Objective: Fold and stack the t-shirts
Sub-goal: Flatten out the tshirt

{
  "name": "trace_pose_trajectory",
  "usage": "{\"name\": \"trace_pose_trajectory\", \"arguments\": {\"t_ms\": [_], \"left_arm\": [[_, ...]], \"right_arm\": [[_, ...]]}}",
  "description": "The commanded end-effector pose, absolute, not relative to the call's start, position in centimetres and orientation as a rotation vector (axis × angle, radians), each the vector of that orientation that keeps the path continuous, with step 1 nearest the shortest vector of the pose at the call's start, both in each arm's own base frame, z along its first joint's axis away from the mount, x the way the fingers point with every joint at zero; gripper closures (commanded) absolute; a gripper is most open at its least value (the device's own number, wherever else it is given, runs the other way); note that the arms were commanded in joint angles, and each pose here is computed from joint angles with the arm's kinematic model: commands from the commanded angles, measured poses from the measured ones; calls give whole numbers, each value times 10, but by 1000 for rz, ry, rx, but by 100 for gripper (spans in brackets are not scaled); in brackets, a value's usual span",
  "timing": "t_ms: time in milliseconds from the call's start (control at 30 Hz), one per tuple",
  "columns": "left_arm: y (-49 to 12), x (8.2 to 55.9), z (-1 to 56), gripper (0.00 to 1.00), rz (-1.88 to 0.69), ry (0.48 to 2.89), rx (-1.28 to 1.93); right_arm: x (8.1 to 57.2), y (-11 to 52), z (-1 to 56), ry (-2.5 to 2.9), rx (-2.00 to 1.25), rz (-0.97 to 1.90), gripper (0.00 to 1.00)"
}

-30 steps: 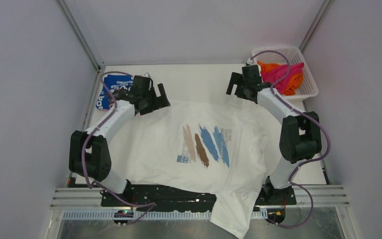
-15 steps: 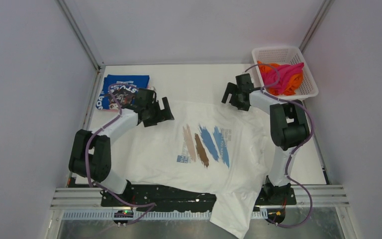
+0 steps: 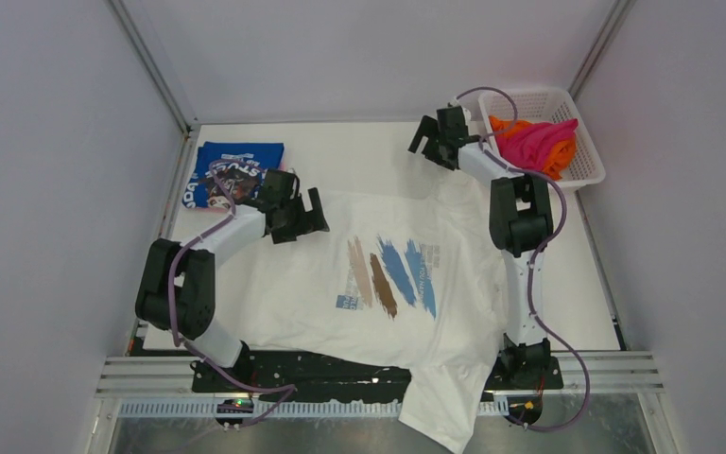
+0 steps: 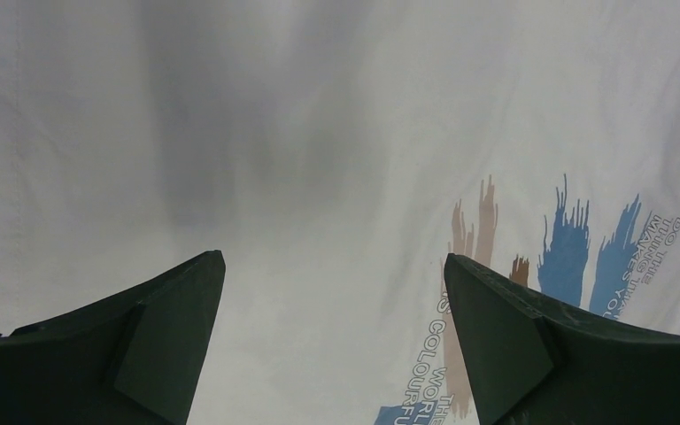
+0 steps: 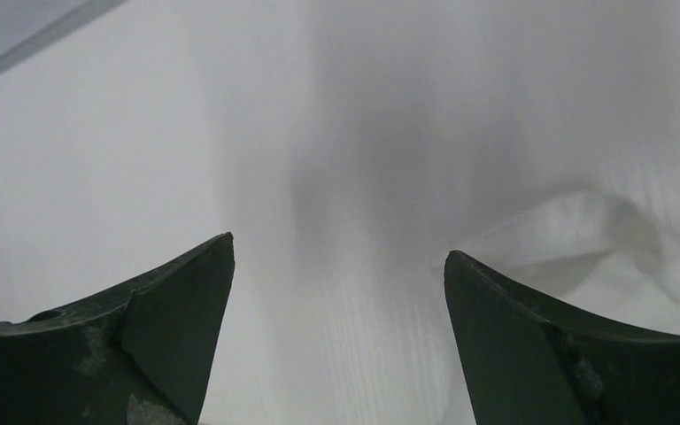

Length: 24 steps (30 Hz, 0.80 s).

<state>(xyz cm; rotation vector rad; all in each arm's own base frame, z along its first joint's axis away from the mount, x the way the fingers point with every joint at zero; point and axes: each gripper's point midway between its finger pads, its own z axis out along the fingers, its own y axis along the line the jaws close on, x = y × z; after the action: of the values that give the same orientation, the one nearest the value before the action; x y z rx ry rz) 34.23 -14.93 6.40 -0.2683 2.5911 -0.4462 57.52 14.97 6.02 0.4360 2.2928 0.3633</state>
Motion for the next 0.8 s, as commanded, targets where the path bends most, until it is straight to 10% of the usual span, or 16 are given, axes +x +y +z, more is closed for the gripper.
{"name": "trace_pose_trajectory", "arguments": {"t_ms": [0,233,467,767], "left_arm": [[-147,355,86,0,-439,2522,-237],[-151,349,99,0,-500,2476,-230],[-156,341,100,0,-551,2469,-209],[-153,339,98,0,-531,2475,-206]], "right_arm": [[623,163,127,2122,382,436,5],[590,149,174,2094,252,366,5],[500,120,124,2246,308,278,5],[501,129,81,2340,338,312,5]]}}
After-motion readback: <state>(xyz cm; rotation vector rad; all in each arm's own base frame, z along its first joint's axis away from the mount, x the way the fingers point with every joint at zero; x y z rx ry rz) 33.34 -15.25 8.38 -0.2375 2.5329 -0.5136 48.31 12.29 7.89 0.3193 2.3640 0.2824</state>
